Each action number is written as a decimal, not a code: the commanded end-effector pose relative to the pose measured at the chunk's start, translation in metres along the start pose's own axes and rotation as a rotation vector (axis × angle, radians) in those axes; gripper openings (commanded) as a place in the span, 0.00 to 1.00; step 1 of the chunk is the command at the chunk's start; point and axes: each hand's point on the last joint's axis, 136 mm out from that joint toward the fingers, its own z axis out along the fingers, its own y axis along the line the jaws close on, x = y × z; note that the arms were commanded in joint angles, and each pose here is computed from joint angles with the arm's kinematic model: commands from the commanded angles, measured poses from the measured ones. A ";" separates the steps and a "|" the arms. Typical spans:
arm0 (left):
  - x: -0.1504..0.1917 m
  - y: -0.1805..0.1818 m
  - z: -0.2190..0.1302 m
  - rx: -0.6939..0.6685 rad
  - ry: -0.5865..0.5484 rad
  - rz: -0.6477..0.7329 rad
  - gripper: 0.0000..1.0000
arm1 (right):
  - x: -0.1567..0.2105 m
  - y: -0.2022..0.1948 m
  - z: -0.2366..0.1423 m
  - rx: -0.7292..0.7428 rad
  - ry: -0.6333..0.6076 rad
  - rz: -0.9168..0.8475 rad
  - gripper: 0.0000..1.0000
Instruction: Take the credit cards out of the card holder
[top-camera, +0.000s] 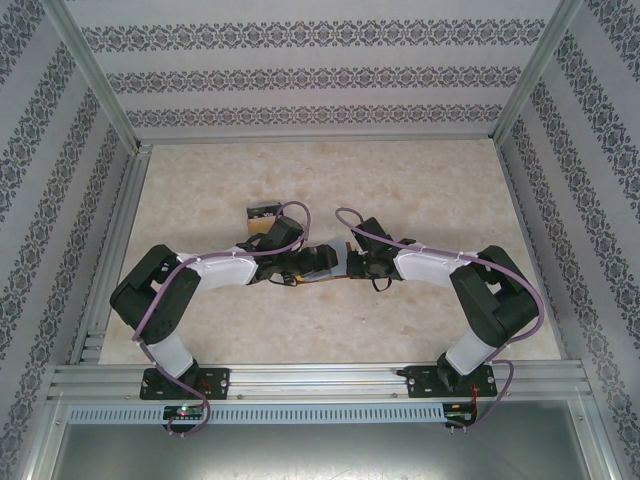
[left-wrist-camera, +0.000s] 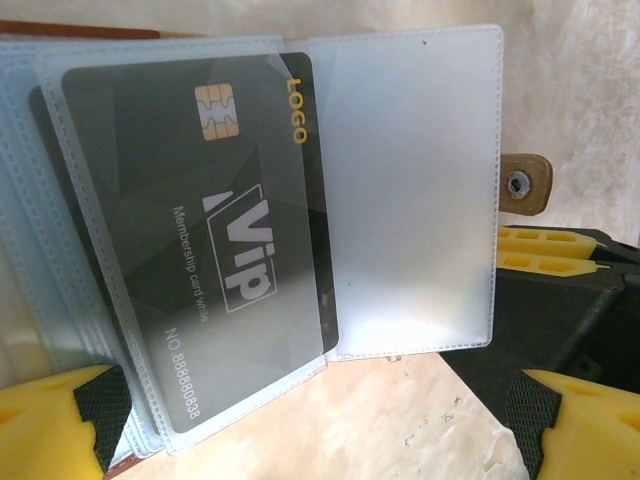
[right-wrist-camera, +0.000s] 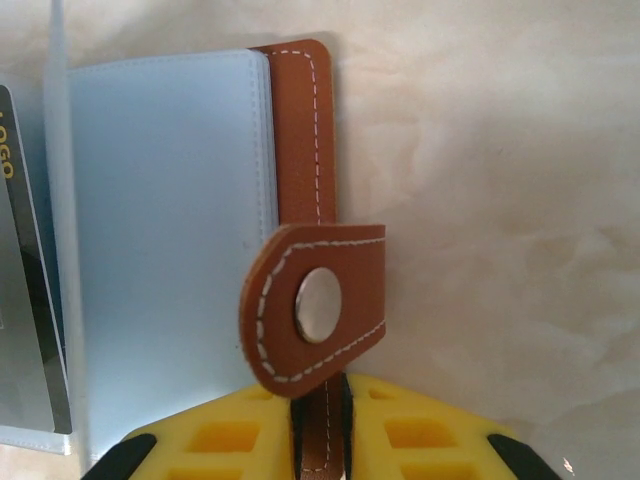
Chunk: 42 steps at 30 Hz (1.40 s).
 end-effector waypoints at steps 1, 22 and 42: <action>-0.002 -0.009 0.000 0.028 -0.018 0.023 0.99 | 0.000 0.009 0.001 -0.015 0.000 -0.022 0.22; -0.017 0.026 -0.043 -0.180 -0.089 0.068 0.64 | -0.051 0.053 -0.056 -0.247 -0.120 -0.023 0.29; -0.013 0.056 -0.008 -0.307 0.008 0.064 0.05 | -0.029 0.077 0.008 -0.314 0.085 0.055 0.18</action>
